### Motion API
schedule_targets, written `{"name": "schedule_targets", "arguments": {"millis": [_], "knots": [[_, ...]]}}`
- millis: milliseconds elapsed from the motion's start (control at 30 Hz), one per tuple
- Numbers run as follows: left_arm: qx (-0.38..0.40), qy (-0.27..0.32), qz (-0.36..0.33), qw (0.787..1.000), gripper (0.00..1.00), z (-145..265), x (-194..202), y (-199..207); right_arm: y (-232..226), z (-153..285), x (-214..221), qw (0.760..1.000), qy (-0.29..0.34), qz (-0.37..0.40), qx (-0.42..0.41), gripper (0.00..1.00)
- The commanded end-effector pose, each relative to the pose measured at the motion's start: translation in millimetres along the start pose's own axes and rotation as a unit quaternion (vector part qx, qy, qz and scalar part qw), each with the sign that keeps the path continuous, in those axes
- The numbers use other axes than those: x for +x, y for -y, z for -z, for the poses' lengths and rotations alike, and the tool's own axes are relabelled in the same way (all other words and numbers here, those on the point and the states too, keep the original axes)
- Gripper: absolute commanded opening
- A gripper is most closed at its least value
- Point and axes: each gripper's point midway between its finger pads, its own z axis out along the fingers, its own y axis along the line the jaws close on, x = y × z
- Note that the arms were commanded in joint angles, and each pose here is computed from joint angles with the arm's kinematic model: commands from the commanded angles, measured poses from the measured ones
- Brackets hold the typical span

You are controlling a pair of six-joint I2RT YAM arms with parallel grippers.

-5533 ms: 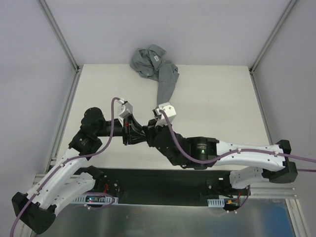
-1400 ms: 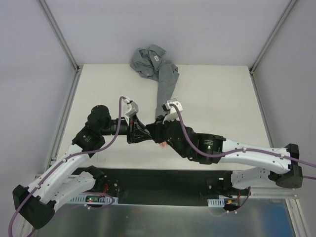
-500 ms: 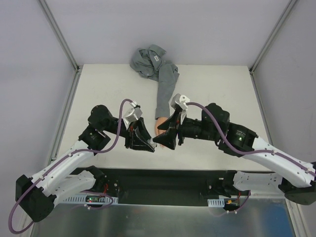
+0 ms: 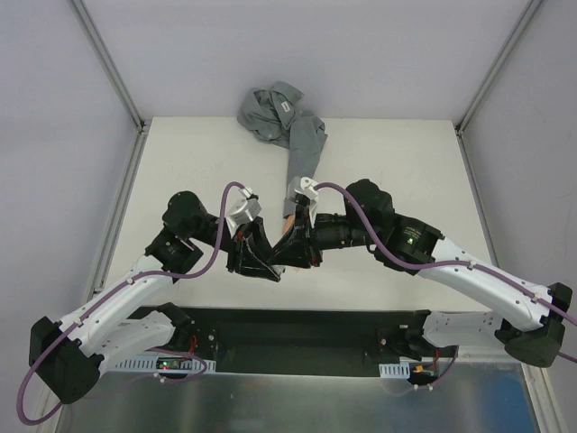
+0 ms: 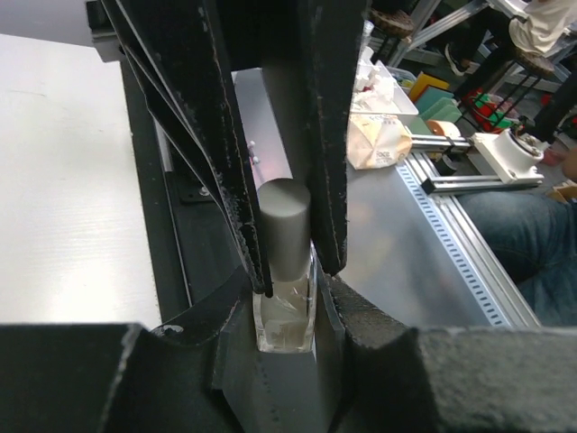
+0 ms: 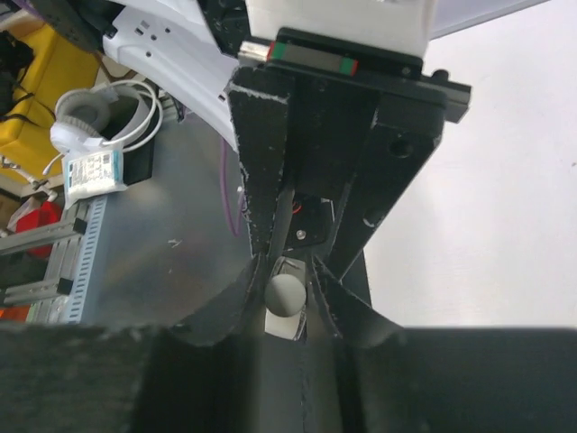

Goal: Paint the nails

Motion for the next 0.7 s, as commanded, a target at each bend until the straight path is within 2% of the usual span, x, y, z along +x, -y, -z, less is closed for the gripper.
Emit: {"name": "schedule_targets", "arguments": {"millis": [0,33,67,167,233,300,333,367,400,433,500,533,633,667], "knots": [[-0.002,0.011,-0.044,0.999,0.0,-0.6,-11.2,3.2,-12.6,-1.8,-16.0,0.999,0.021,0.013,-0.037,0.14],[-0.014,0.015,-0.054,0.998,0.0,0.1,-14.2,-0.6,-12.7,-0.3,-16.7,0.999,0.024,0.014,-0.035,0.04],[-0.041,0.02,-0.037,0.998,0.0,3.5,-13.8,-9.6,-8.7,0.5,-18.2,0.999,0.029,0.014,-0.022,0.01],[-0.143,0.049,-0.032,0.988,0.0,16.3,-22.9,-41.4,-0.1,3.8,-17.3,0.999,0.044,0.01,0.013,0.01],[-0.233,0.078,-0.03,0.969,0.0,35.8,-32.5,-69.1,11.5,4.2,-12.6,0.997,0.052,-0.006,0.055,0.01],[-0.311,0.099,-0.012,0.945,0.0,57.8,-33.9,-90.3,44.6,10.1,-11.6,0.978,0.071,-0.009,0.196,0.01],[-0.359,0.113,-0.006,0.926,0.0,70.9,-35.9,-103.6,57.0,21.7,-23.7,0.953,0.097,-0.032,0.285,0.0],[-0.392,0.123,0.0,0.912,0.0,81.7,-36.1,-110.2,87.0,45.4,-4.4,0.886,0.083,-0.028,0.455,0.0],[-0.425,0.126,0.016,0.896,0.0,94.3,-31.3,-119.1,91.2,56.7,-1.0,0.857,0.083,-0.042,0.506,0.0],[-0.448,0.13,0.019,0.885,0.0,102.2,-31.7,-123.6,86.0,60.1,-14.7,0.843,0.111,-0.069,0.521,0.0],[-0.449,0.126,0.019,0.884,0.0,103.3,-30.5,-124.7,85.6,50.5,-11.7,0.839,0.11,-0.072,0.528,0.0],[-0.431,0.122,0.022,0.894,0.0,97.6,-29.3,-120.9,84.2,46.0,-13.9,0.843,0.115,-0.075,0.519,0.0],[-0.394,0.116,0.018,0.911,0.0,86.6,-29.6,-115.4,76.6,33.5,-24.1,0.866,0.114,-0.062,0.483,0.02],[-0.361,0.107,0.017,0.926,0.0,77.7,-28.0,-108.1,73.0,29.6,-28.6,0.879,0.102,-0.047,0.463,0.07]]}}
